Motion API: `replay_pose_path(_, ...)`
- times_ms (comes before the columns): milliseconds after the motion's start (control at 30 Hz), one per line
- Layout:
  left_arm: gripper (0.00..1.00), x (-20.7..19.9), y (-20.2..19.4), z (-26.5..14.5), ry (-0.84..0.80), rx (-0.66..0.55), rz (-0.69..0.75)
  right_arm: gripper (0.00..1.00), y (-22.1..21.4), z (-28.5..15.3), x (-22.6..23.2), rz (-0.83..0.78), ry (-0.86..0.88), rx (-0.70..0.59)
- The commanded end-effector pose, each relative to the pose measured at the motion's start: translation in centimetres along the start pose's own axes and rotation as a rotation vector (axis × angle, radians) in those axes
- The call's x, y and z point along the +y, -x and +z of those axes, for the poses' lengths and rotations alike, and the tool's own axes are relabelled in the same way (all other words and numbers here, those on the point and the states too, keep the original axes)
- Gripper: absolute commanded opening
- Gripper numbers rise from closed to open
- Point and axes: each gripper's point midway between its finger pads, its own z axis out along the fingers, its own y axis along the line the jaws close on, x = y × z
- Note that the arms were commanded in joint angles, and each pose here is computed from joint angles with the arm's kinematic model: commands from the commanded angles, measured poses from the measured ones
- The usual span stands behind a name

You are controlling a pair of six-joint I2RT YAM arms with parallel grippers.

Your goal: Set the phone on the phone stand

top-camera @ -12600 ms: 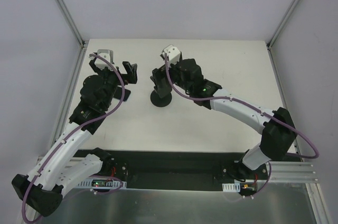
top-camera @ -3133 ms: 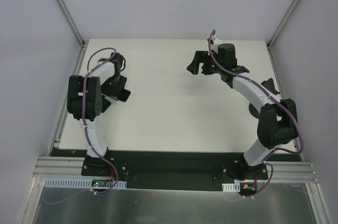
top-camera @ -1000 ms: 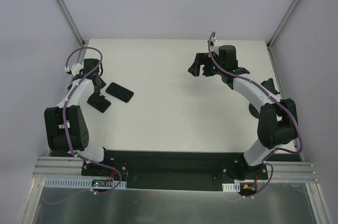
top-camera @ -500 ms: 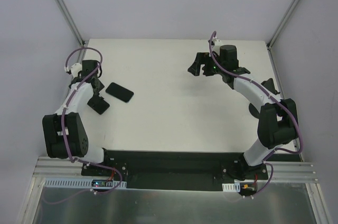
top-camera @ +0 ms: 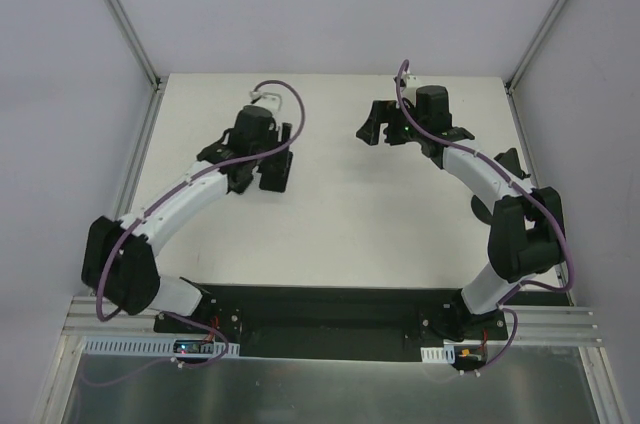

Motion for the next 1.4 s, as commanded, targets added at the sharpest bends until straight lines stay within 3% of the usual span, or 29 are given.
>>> replay_pose_path(0, 0.0, -9.8, 3.1, 2.0, -0.269, -0.086, 0.241, 0.96, 1.8, -2.0, 0.7, -0.058, -0.017, -0.044)
replay_pose_path(200, 0.03, -17.4, 1.1, 4.5, -0.459, -0.039, 0.395, 0.96, 1.3, -2.6, -0.7, -0.055, -0.045, -0.024)
replay_pose_path(400, 0.44, -18.4, -0.5, 4.2, -0.513, -0.03, 0.481, 0.96, 1.3, -2.8, -0.7, -0.06, -0.035, -0.008)
replay_pose_path(500, 0.82, -18.0, -0.7, 3.2, -0.525, -0.038, 0.49, 0.96, 1.2, -2.9, -0.5, -0.076, -0.038, 0.002)
replay_pose_path(567, 0.93, -17.6, -0.5, 2.2, -0.53, -0.051, 0.486, 0.96, 1.1, -3.0, 0.0, -0.103, -0.039, 0.013)
replay_pose_path(767, 0.99, -17.8, 0.9, -1.6, -0.61, -0.095, 0.448, 0.96, 0.2, -3.6, 1.2, -0.198, -0.042, 0.069)
replay_pose_path(1067, 0.99, -15.7, 6.2, -9.8, -0.659, -0.311, 0.371, 0.99, -4.2, -4.3, 5.7, -0.291, 0.222, 0.259)
replay_pose_path(1167, 0.99, -14.8, 6.8, -11.0, -0.656, -0.372, 0.359, 0.9, -4.5, -3.4, 5.8, -0.304, 0.203, 0.284)
replay_pose_path(1367, 0.98, -13.8, 6.5, -13.0, -0.671, -0.431, 0.36, 0.63, -3.9, -1.5, 6.3, -0.29, 0.174, 0.262)
